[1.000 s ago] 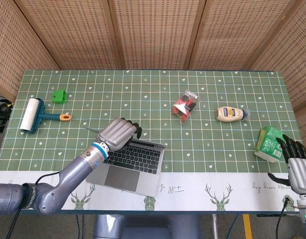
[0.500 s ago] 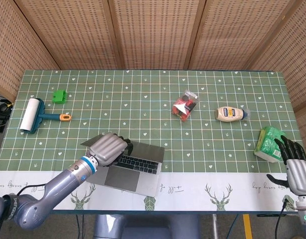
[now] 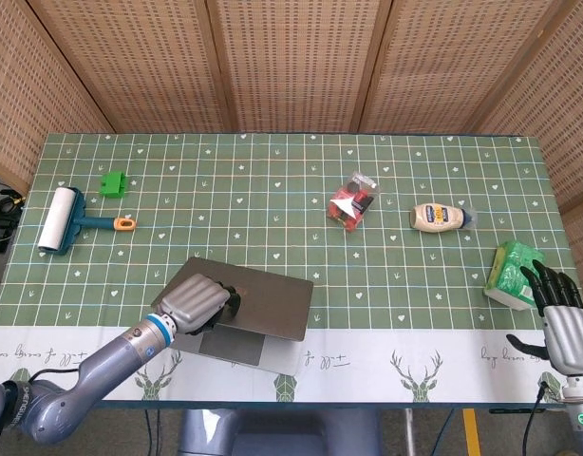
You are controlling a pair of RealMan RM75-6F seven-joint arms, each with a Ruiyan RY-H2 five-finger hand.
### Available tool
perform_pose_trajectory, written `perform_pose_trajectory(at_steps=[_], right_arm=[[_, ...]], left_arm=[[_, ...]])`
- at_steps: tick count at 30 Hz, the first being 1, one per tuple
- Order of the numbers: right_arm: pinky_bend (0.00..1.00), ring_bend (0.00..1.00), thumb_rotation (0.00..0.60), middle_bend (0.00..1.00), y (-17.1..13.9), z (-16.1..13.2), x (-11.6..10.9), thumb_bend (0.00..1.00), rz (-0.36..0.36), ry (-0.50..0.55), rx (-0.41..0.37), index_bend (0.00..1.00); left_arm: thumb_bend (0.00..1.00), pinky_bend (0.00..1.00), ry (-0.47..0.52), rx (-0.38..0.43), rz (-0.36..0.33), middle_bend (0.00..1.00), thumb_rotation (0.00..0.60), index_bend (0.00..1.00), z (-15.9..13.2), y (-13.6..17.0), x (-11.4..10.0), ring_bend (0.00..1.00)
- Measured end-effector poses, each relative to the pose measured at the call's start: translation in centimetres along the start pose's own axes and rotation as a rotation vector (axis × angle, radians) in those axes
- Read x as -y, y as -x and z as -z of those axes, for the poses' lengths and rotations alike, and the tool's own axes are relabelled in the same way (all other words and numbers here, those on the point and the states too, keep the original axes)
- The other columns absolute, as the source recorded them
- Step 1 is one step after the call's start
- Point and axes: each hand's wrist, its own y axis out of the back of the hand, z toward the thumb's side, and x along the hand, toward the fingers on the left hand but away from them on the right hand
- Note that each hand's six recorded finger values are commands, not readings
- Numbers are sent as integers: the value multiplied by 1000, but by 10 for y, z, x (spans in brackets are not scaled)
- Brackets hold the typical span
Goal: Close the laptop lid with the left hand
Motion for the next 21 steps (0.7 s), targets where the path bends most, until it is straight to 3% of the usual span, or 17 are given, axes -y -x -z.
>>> perform_pose_trajectory(at_steps=[21], right_arm=[[0,0,600,0,-2,-2,1,17,-20,-5,-6,18]], left_arm=[[1000,389,66,-1,121,324,600,403,15,-4,68,363]])
